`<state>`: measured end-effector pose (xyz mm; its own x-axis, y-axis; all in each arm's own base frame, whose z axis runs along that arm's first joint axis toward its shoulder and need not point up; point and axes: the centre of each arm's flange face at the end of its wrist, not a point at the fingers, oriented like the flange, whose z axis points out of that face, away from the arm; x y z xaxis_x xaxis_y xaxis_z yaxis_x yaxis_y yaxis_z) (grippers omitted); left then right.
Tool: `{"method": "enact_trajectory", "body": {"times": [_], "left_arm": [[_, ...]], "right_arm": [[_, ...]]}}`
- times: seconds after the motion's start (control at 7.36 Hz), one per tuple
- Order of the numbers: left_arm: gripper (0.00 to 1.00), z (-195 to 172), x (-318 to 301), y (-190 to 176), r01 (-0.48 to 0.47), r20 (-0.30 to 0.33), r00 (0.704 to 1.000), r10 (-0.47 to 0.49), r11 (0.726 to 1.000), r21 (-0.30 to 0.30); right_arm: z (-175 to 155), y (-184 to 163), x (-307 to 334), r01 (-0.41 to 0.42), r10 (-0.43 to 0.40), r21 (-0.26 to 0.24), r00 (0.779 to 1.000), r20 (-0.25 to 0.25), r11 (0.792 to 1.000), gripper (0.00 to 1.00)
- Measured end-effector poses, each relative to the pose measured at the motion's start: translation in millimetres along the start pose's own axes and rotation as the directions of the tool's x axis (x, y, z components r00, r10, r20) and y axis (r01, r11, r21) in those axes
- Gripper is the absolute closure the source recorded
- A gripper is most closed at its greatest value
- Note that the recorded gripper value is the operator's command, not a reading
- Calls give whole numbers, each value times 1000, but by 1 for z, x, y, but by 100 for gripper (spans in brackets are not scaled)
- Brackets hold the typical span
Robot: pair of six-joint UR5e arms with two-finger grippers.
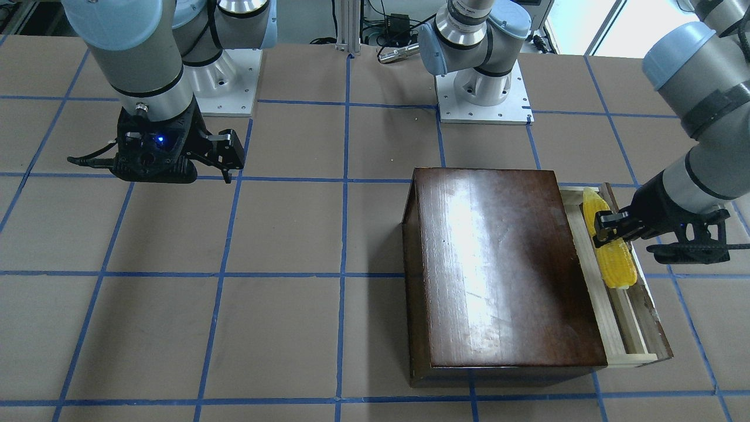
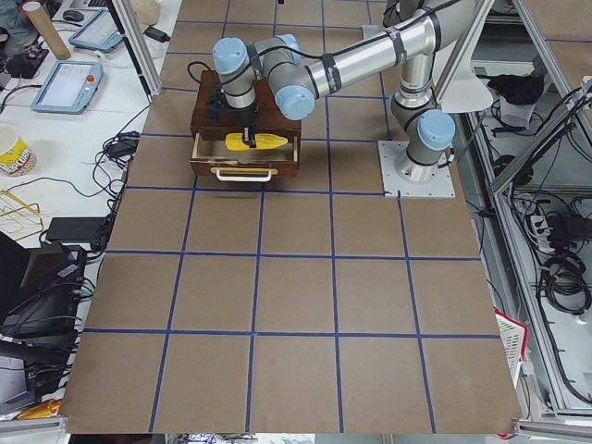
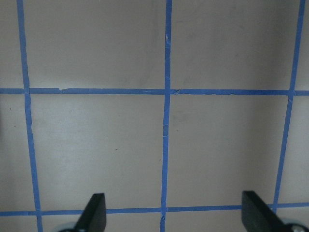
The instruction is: Open drawer and put corn inside
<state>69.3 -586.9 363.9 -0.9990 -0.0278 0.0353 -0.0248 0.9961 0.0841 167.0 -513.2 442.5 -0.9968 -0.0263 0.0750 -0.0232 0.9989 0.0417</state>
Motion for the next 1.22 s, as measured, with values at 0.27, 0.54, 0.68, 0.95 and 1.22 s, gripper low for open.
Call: {"method": "enact_trajectory", "body": {"times": [0.27,0.54,0.68,0.95,1.22], "left_arm": [[11,6,-2,-2,-6,5,1000,6,1000,0],[5,7,-2,-2,-9,3,1000,9,1000,1],[4,5,-2,-2,-9,3,1000,9,1000,4],[3,-8,-2,1,-9,13,1000,8,1000,23],[3,-37,8,13,-14,23,1000,13,998,53]], "right_arm": [[0,0,0,0,0,0,1000,-1,1000,0],[0,0,0,0,0,0,1000,0,1000,0],[0,0,0,0,0,0,1000,-1,1000,0],[0,0,0,0,0,0,1000,-1,1000,0],[0,0,0,0,0,-1,1000,0,1000,0]]}}
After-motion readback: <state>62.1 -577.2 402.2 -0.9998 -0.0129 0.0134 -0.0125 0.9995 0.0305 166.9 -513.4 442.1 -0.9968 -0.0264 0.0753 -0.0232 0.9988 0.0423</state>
